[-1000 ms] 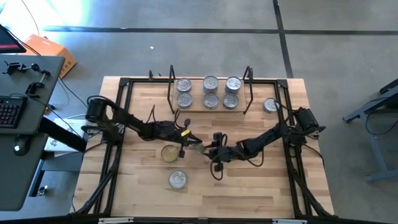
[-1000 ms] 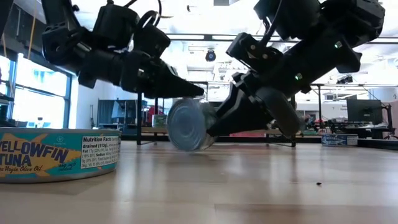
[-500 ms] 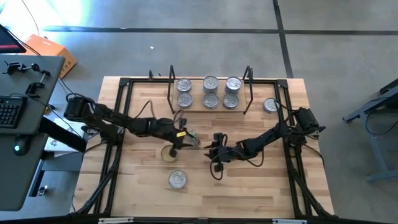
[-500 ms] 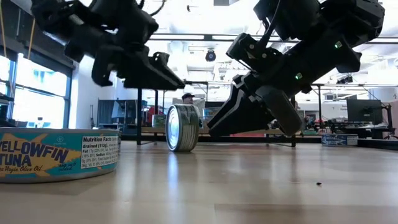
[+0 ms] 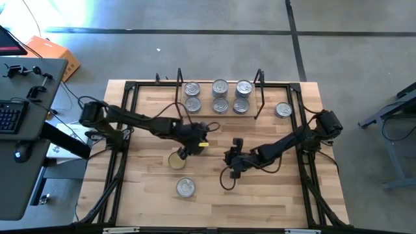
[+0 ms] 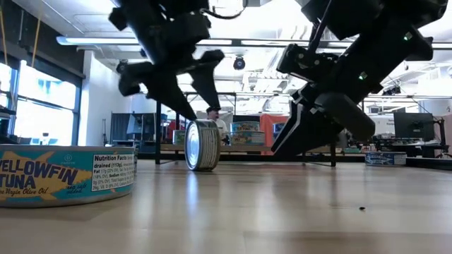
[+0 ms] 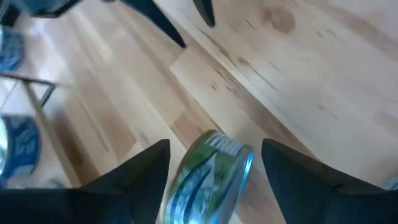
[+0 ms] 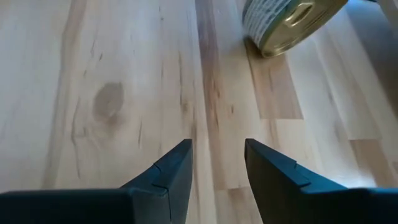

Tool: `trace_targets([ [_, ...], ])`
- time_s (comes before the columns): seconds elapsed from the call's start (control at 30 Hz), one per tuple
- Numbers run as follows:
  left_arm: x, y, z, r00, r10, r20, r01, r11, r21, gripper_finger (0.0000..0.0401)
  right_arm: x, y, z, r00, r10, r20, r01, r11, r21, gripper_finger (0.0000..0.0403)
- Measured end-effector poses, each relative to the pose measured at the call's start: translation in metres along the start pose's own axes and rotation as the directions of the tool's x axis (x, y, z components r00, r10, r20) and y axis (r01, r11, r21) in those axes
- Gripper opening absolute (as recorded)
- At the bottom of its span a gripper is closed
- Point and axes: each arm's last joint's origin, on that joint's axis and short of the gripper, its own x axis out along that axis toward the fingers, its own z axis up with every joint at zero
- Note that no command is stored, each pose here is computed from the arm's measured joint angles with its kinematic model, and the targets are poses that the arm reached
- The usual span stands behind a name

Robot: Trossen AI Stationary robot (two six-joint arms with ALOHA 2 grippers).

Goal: Stack canned seafood by type on shelf
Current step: Stack the green tuna can on top of the other green tuna can on the shelf

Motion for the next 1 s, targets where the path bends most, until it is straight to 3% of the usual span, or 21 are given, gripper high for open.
trace_targets([
  [0.2, 0.029, 0.004, 0.003, 0.990, -0.048, -0.132, 0.061, 0.993, 0.097, 0.0250, -0.001, 0.002, -0.001, 1.000, 0.011, -0.002, -0.011, 0.999, 0.035, 0.0138],
  [0.43, 0.040, 0.009, 0.005, 0.960, -0.093, -0.265, 0.125, 0.986, 0.109, 0.0246, 0.000, 0.003, -0.001, 1.000, 0.016, 0.001, -0.016, 0.999, 0.041, 0.0138],
  [0.53, 0.036, 0.013, 0.008, 0.954, -0.050, -0.297, 0.081, 0.993, 0.092, 0.0236, 0.000, 0.003, -0.001, 1.000, 0.016, 0.001, -0.016, 0.999, 0.042, 0.0138],
  [0.77, 0.003, 0.032, 0.022, 0.958, 0.008, -0.285, -0.043, 0.992, -0.117, 0.0241, 0.000, 0.003, 0.000, 1.000, 0.016, 0.004, -0.017, 0.999, 0.043, 0.0138],
  [0.9, -0.015, 0.039, 0.016, 0.948, -0.020, -0.316, -0.092, 0.938, -0.333, 0.0262, 0.000, 0.003, 0.000, 1.000, 0.017, 0.005, -0.017, 0.999, 0.044, 0.0138],
  [1.0, -0.019, 0.039, 0.004, 0.928, -0.094, -0.359, -0.081, 0.892, -0.444, 0.0280, 0.000, 0.003, 0.000, 1.000, 0.017, 0.006, -0.017, 0.999, 0.044, 0.0138],
])
